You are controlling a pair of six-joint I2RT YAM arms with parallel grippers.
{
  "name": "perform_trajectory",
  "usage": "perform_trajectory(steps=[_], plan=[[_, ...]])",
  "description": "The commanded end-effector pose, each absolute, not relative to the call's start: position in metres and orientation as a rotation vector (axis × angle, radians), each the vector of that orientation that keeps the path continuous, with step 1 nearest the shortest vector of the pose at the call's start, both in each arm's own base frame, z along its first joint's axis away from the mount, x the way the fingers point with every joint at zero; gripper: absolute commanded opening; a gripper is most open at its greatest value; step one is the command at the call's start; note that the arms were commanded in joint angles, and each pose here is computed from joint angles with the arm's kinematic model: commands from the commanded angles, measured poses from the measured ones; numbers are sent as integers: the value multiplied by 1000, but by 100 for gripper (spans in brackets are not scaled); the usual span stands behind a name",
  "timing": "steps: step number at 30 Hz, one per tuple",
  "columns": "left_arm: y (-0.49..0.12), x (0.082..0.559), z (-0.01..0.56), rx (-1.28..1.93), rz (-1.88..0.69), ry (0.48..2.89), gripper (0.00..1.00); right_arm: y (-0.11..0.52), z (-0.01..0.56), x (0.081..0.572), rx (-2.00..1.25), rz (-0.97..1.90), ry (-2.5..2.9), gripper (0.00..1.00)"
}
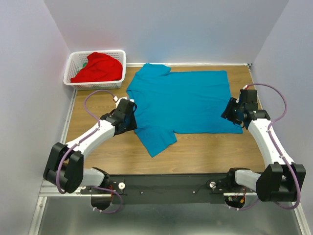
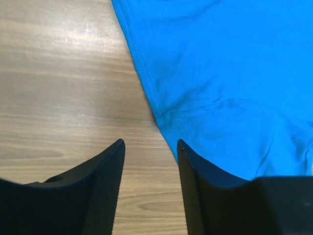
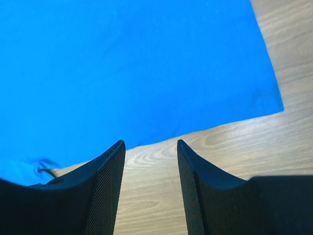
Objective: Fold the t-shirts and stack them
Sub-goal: Flatten the tshirt out, then fold the tshirt
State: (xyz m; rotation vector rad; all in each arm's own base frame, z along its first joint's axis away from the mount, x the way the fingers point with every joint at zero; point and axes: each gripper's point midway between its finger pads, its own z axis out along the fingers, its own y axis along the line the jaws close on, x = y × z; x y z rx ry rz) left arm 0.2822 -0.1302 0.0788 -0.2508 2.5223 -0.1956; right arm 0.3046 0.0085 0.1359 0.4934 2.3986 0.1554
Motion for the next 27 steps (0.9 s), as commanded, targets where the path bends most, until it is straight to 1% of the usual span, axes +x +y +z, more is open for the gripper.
perform_trajectory(steps=[1, 12, 19, 20, 21, 27], plan=[[-146, 301, 91, -359, -313, 2423, 53, 18, 125, 289, 474, 210, 2449, 54], [-149, 317, 53, -356, -203, 2526, 52, 18, 122, 288, 470, 211, 2461, 54], [-142, 313, 41, -348, -124, 2577, 47, 18, 121, 288, 474, 210, 2464, 54], [-142, 312, 39, -343, -116, 2586, 43, 18, 121, 288, 475, 211, 2465, 54], [-141, 310, 37, -340, -109, 2600, 42, 19, 121, 288, 474, 213, 2465, 54], [-142, 302, 40, -333, -102, 2622, 41, 23, 127, 292, 465, 247, 2455, 54]])
